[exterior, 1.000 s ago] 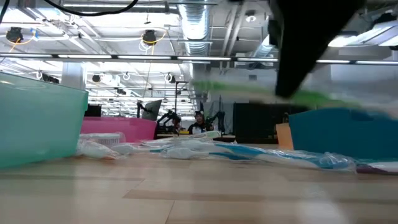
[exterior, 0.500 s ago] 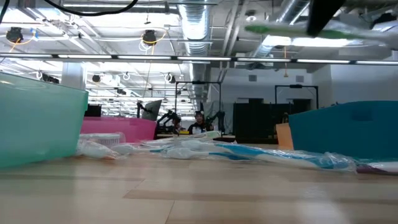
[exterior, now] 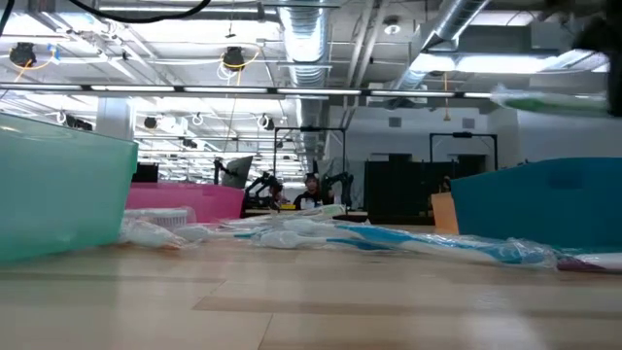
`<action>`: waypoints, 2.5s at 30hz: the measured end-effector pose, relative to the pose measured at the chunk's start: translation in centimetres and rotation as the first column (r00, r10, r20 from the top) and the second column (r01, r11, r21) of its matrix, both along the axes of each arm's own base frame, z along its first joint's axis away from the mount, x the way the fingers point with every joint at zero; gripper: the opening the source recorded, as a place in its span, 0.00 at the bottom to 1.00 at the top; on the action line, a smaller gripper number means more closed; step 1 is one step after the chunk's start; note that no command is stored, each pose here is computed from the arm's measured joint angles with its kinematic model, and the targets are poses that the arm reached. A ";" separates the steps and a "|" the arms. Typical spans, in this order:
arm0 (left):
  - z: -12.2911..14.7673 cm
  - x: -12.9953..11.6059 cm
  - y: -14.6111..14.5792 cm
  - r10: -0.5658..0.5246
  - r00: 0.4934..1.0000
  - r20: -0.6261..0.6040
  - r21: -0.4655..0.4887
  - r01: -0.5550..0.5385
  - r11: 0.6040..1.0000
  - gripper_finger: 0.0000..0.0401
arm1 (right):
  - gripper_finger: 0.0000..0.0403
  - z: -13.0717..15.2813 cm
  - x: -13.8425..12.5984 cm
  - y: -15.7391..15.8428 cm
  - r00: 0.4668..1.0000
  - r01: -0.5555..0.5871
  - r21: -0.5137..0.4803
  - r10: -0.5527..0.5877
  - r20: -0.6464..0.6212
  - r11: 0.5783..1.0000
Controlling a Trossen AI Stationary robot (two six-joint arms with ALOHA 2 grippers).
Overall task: Pick & Place Toothbrushes
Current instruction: Put the green toothbrush into the blue bin, then put the blue toothbrush into the green bin
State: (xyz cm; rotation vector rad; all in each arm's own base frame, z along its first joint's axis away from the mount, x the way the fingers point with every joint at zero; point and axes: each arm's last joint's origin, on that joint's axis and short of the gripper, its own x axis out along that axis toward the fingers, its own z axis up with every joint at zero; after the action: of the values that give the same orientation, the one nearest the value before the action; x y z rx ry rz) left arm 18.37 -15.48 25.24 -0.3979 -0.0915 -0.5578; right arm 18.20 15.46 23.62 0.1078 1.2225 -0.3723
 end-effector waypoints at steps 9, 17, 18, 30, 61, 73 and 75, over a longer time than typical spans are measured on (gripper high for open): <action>0.0 0.1 0.1 0.019 1.000 -0.001 -0.002 -0.019 1.000 0.42 | 0.00 -3.2 -4.0 -1.4 0.996 0.090 0.109 -0.088 -0.021 0.990; 0.0 0.1 0.1 0.030 1.000 -0.003 -0.004 -0.030 1.000 0.42 | 0.00 -4.0 -5.0 -0.9 0.998 -0.024 0.103 0.030 -0.059 0.994; 0.0 0.1 0.1 0.030 1.000 -0.003 -0.004 -0.030 1.000 0.42 | 0.00 -4.0 -5.1 -0.8 0.998 -0.028 0.102 0.034 -0.059 0.994; 0.0 0.1 0.1 0.030 1.000 -0.004 -0.004 -0.030 1.000 0.42 | 0.02 -4.1 -4.7 -0.5 0.998 -0.048 0.132 0.052 -0.026 0.990; 0.0 0.1 0.1 0.029 1.000 0.002 0.005 -0.029 1.000 0.42 | 0.47 -0.1 -0.9 -1.7 0.991 -0.048 0.088 0.037 0.128 0.995; 0.1 0.2 0.3 0.106 0.994 0.012 0.007 -0.106 0.994 0.42 | 0.51 9.6 4.7 -0.3 0.665 0.035 -0.364 0.250 0.703 0.931; 0.1 0.2 0.5 0.147 0.989 0.014 0.015 -0.147 0.989 0.42 | 0.51 9.6 5.7 0.3 0.640 0.023 -0.402 0.296 0.710 0.916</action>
State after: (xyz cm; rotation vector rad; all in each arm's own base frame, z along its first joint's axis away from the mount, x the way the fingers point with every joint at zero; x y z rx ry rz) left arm 18.61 -15.03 25.34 -0.3686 -0.1277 -0.4152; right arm 23.87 15.76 33.22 -0.1608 0.2848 -0.3627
